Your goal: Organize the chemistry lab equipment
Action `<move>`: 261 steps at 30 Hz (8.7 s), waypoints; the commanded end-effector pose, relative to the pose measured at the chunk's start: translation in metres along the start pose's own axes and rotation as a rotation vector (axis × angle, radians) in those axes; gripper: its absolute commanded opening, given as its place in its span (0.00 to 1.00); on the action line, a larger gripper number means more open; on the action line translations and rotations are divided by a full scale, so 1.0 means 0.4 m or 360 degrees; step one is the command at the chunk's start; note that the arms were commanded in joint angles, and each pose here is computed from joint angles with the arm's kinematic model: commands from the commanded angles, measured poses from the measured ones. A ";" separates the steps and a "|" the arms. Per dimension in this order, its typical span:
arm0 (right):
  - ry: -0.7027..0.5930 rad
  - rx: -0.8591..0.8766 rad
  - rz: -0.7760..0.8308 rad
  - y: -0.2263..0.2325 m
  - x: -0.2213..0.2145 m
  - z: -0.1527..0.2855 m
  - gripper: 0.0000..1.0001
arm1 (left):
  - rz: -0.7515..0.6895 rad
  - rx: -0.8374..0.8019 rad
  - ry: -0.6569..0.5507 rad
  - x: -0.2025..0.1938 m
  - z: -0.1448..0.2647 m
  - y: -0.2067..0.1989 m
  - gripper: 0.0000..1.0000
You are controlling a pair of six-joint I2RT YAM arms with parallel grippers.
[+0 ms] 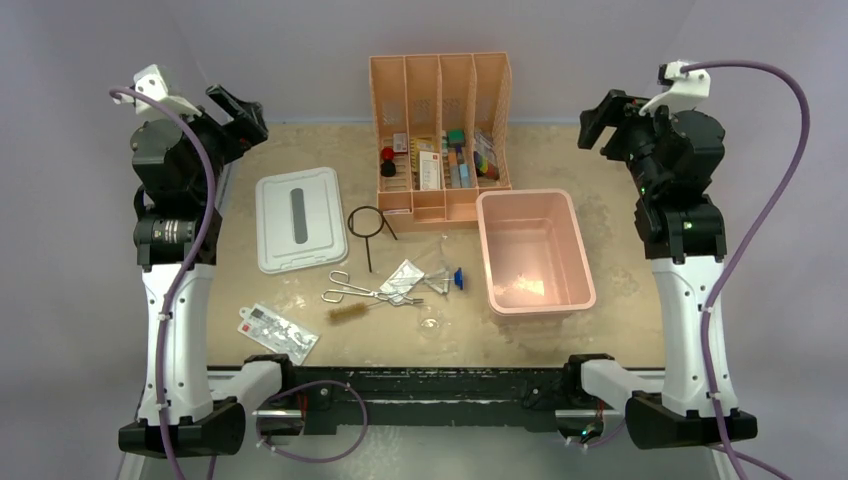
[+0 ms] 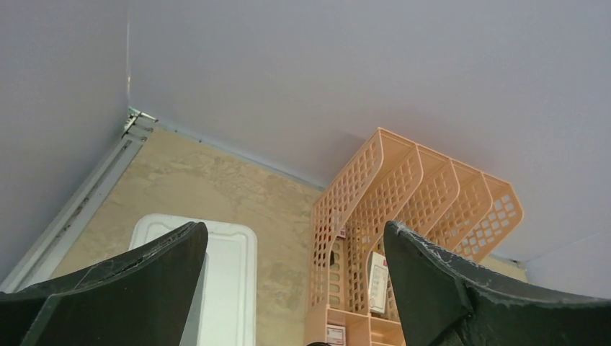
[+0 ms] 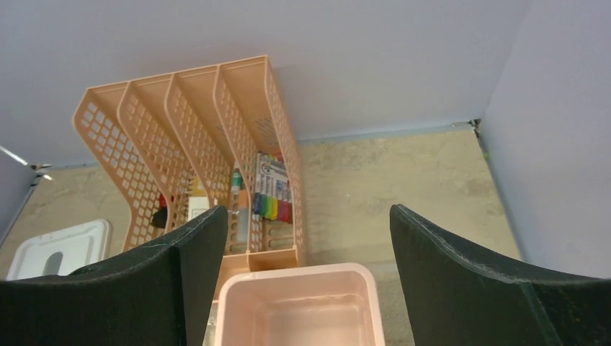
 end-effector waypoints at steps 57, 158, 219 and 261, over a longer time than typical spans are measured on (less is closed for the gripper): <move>0.1190 0.0841 0.0322 0.883 -0.690 -0.198 0.37 | 0.0435 0.0441 0.0719 -0.401 -0.056 0.156 0.96; 0.1164 -0.0090 0.0361 0.199 -0.582 -0.165 0.38 | 0.0486 0.0309 0.0599 -0.335 -0.113 0.105 0.92; 0.1322 0.1721 0.1732 0.720 -0.856 0.010 0.41 | 0.0368 0.0555 0.0680 -0.353 -0.040 0.153 0.89; 0.0817 0.1750 0.1301 0.732 -0.495 0.086 0.21 | 0.0450 0.0470 0.0685 -0.356 -0.048 0.136 0.88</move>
Point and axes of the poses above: each gripper's point midway between its finger pads, its own z axis back along the fingers, its own y axis along the line the jaws close on, x = y × z, the point moved 8 cm from there along z, back along the fingers, and after that the axes turned 5 degrees about z, right-handed, at the moved point
